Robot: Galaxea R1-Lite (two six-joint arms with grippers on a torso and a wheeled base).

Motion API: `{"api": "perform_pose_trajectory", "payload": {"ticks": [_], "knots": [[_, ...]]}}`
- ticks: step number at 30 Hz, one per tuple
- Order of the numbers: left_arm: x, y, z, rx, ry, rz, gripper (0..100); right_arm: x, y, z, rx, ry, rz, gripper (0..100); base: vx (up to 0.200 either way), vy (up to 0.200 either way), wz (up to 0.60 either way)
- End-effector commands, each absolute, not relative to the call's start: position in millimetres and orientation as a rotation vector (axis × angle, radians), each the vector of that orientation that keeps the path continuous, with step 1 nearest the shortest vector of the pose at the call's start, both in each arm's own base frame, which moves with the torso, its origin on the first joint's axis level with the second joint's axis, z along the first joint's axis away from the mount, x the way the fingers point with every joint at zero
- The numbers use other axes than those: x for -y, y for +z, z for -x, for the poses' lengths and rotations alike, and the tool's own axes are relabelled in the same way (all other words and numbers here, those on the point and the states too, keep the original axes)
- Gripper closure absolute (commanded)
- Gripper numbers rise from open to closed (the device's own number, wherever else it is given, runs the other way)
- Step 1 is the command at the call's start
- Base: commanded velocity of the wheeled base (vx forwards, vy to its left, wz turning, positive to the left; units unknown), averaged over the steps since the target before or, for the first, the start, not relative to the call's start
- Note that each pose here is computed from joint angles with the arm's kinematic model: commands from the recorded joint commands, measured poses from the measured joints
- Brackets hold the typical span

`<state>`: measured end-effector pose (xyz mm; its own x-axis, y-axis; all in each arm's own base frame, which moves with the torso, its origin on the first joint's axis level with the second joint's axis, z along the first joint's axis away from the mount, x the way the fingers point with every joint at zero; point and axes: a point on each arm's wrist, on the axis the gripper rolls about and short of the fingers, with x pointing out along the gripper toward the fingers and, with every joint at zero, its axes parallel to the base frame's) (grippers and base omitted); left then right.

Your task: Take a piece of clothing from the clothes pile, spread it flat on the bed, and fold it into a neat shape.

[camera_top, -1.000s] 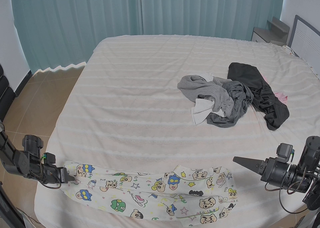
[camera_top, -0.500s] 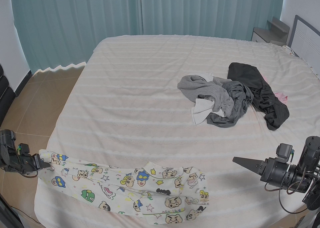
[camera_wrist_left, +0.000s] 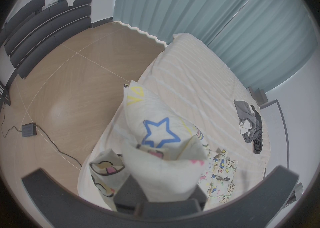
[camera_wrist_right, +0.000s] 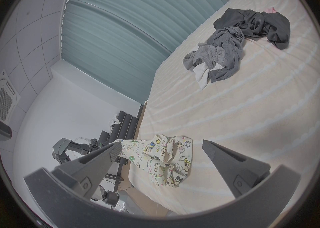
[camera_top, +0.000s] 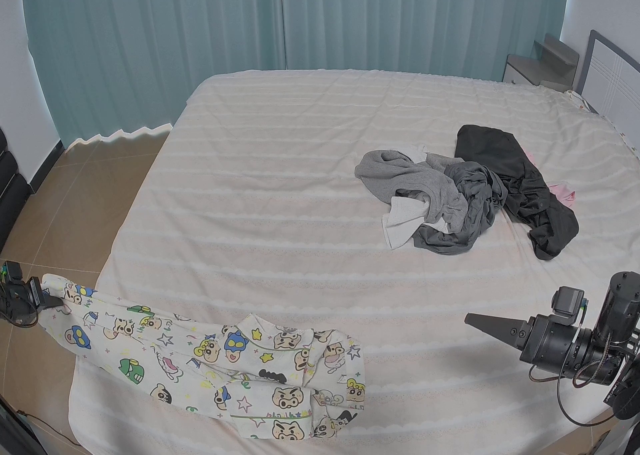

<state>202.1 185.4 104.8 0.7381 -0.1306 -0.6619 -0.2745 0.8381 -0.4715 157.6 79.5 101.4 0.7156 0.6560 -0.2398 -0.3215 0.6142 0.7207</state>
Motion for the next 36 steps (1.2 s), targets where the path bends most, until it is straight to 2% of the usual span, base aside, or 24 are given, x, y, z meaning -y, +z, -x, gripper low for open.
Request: {"api": "perform_pose_trajectory", "payload": {"ticks": [1,8,9,11,13,14,21,36], "knots": [[-150.4,129.1,-199.2,-0.74,0.003,0.525,100,-78.3,97.5,-154.7,-0.544,0.586,-0.702,0,0.0,0.0,0.0],[-80.4,141.8,-193.3,-0.802,-0.166,0.415,100,-78.0,99.0,-154.1,-0.536,0.589,-0.706,0,0.0,0.0,0.0],[-80.4,141.8,-193.3,-0.802,-0.166,0.415,100,-78.0,99.0,-154.1,-0.536,0.589,-0.706,0,0.0,0.0,0.0],[-48.8,145.7,-191.5,-0.836,-0.212,0.389,100,-78.2,99.3,-153.8,-0.535,0.592,-0.704,0,0.0,0.0,0.0],[-39.7,147.3,-191.2,-0.841,-0.225,0.383,100,-78.1,99.5,-153.7,-0.534,0.593,-0.704,0,0.0,0.0,0.0],[-19.9,149.7,-191.0,-0.861,-0.249,0.361,100,-78.1,99.5,-153.7,-0.534,0.593,-0.704,0,0.0,0.0,0.0],[38.6,150.2,-191.4,-0.913,-0.312,0.268,100,-78.2,99.3,-153.8,-0.535,0.592,-0.703,0,0.0,0.0,0.0],[132.1,114.7,-206.8,-0.946,-0.35,0.228,100,-78.8,97.9,-154.4,-0.543,0.592,-0.7,0,0.0,0.0,0.0]]}}
